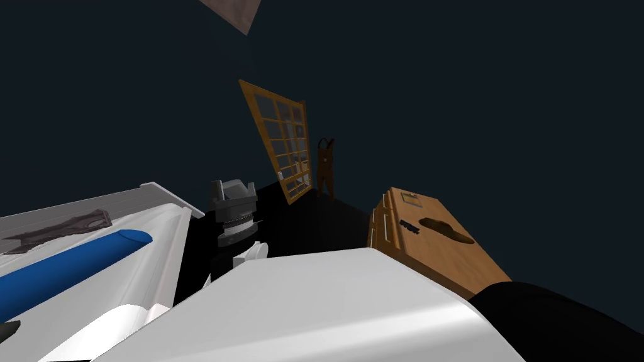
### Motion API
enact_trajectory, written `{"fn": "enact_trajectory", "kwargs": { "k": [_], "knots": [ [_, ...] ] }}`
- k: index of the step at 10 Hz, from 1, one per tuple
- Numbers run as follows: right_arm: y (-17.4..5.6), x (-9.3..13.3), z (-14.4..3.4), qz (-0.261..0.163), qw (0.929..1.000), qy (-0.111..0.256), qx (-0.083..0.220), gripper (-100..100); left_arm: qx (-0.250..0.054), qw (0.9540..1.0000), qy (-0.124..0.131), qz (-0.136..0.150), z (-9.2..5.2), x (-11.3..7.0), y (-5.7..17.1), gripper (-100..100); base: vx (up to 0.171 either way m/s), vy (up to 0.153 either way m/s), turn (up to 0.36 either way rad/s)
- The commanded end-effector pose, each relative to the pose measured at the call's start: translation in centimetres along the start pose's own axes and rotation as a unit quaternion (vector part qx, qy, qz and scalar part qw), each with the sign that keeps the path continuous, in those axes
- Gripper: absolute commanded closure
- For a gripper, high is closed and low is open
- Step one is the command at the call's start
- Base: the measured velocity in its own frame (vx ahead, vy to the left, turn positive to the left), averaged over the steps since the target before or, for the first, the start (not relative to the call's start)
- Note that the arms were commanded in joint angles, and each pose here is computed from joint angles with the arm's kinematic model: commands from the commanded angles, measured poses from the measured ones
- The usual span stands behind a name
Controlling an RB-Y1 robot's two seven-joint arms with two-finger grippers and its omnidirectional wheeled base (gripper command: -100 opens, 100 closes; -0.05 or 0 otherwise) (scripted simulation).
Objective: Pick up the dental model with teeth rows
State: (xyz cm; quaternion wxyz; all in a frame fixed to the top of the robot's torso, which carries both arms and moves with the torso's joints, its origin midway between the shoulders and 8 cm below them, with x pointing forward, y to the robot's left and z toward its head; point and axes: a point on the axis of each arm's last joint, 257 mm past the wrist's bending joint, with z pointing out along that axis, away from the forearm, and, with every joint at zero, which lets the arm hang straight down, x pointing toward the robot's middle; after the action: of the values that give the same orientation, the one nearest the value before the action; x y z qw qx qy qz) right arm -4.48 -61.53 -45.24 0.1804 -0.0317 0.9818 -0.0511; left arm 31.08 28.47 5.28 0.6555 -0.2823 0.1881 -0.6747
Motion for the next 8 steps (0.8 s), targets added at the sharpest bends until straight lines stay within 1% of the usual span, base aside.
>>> {"fn": "enact_trajectory", "kwargs": {
  "k": [1, 2, 4, 5, 6, 8],
  "knots": [
    [-2.0, 1.9, -1.0, -0.029, 0.999, 0.03, 0.016, -100, 0.0, 1.0, 0.0, 0.0, 0.0, 0.0, 0.0, 0, 0.149, -0.024, 0.082],
    [-3.4, 2.9, -1.9, -0.053, 0.997, 0.051, 0.025, -100, 0.0, 1.0, 0.0, 0.0, 0.0, 0.0, 0.0, 0, 0.235, -0.017, 0.108],
    [-6.6, 4.7, -3.8, -0.094, 0.9904, 0.089, 0.047, -100, 0.0, 1.0, 0.0, 0.0, 0.0, 0.0, 0.0, 0, 0.282, -0.047, 0.112],
    [-6.6, 4.7, -3.8, -0.094, 0.9904, 0.089, 0.047, -100, 0.0, 1.0, 0.0, 0.0, 0.0, 0.0, 0.0, 0, 0.183, -0.017, 0.045],
    [-7.9, 5.2, -4.5, -0.112, 0.9867, 0.104, 0.055, -100, 0.0, 1.0, 0.0, 0.0, 0.0, 0.0, 0.0, 0, 0.197, -0.031, 0.047],
    [-9.9, 5.5, -5.6, -0.143, 0.9795, 0.124, 0.068, -100, 0.0, 1.0, 0.0, 0.0, 0.0, 0.0, 0.0, 0, 0.265, -0.023, 0.095]
  ]
}}
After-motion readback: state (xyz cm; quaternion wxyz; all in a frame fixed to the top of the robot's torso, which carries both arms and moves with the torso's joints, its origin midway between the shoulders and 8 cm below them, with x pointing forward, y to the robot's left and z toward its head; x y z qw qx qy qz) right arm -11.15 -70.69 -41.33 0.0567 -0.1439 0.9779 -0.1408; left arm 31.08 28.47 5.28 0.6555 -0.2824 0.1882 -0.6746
